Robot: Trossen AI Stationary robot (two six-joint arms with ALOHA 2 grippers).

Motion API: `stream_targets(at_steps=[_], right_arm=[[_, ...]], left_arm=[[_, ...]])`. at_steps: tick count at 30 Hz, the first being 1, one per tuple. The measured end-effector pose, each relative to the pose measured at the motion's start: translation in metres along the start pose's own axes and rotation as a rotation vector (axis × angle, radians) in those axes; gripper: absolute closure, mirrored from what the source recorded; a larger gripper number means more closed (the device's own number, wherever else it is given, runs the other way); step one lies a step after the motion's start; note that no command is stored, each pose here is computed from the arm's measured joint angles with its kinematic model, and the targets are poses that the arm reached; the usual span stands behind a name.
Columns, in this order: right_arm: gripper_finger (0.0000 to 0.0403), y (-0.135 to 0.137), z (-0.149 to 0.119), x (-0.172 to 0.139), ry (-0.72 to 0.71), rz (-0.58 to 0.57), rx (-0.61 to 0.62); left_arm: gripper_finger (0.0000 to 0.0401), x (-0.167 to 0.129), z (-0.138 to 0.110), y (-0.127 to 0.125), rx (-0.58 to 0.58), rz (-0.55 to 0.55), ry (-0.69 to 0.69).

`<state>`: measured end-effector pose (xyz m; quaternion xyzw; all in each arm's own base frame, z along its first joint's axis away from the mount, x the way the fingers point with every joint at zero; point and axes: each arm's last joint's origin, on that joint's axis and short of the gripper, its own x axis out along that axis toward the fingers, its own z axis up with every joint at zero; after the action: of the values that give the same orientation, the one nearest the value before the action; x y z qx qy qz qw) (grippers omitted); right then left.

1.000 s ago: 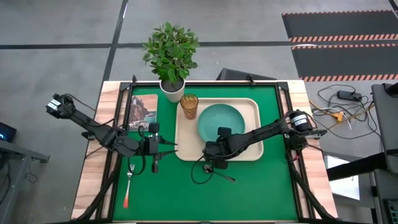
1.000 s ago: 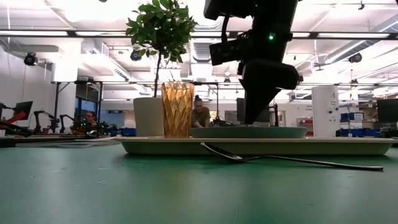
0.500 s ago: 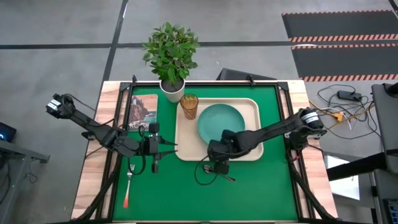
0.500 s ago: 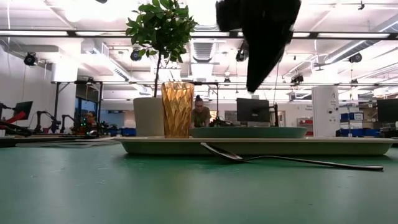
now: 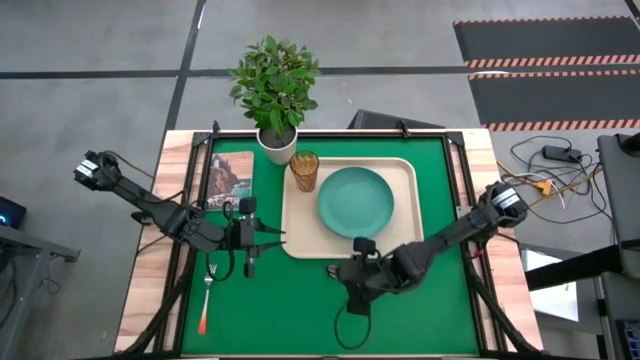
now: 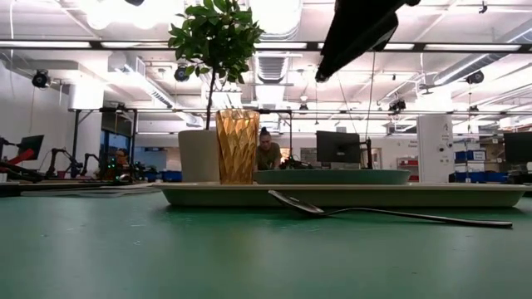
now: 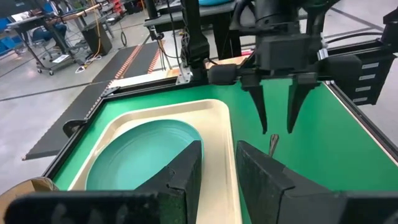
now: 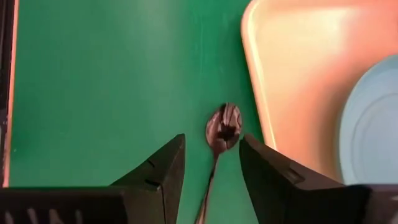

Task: Pick and place plate/cup/fork/spoon on tray
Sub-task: Put the black spoon on the white serving tray beside the blue plate

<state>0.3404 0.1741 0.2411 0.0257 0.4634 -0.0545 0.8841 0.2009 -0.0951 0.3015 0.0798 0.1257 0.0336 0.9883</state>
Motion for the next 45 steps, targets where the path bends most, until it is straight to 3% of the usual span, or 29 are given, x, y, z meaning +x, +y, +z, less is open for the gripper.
stream_targets(at_steps=[6, 16, 20, 26, 45], right_arm=[[0.0261, 0.011, -0.017, 0.005, -0.047, -0.046, 0.014], [0.0261, 0.020, -0.067, 0.030, -0.051, -0.017, 0.080], [0.0261, 0.019, -0.089, 0.038, -0.068, -0.059, 0.111], [0.0262, 0.012, -0.112, 0.052, -0.102, -0.028, 0.177], [0.0286, 0.002, -0.129, 0.063, -0.171, -0.041, 0.161]], left_arm=[[0.0318, 0.000, 0.000, 0.000, 0.000, 0.000, 0.000], [0.0318, 0.000, 0.000, 0.000, 0.000, 0.001, 0.000], [0.0318, 0.000, 0.000, 0.000, 0.000, 0.001, 0.000], [0.0318, 0.000, 0.000, 0.000, 0.000, 0.001, -0.001], [0.0318, 0.000, 0.000, 0.000, 0.000, 0.002, 0.000]])
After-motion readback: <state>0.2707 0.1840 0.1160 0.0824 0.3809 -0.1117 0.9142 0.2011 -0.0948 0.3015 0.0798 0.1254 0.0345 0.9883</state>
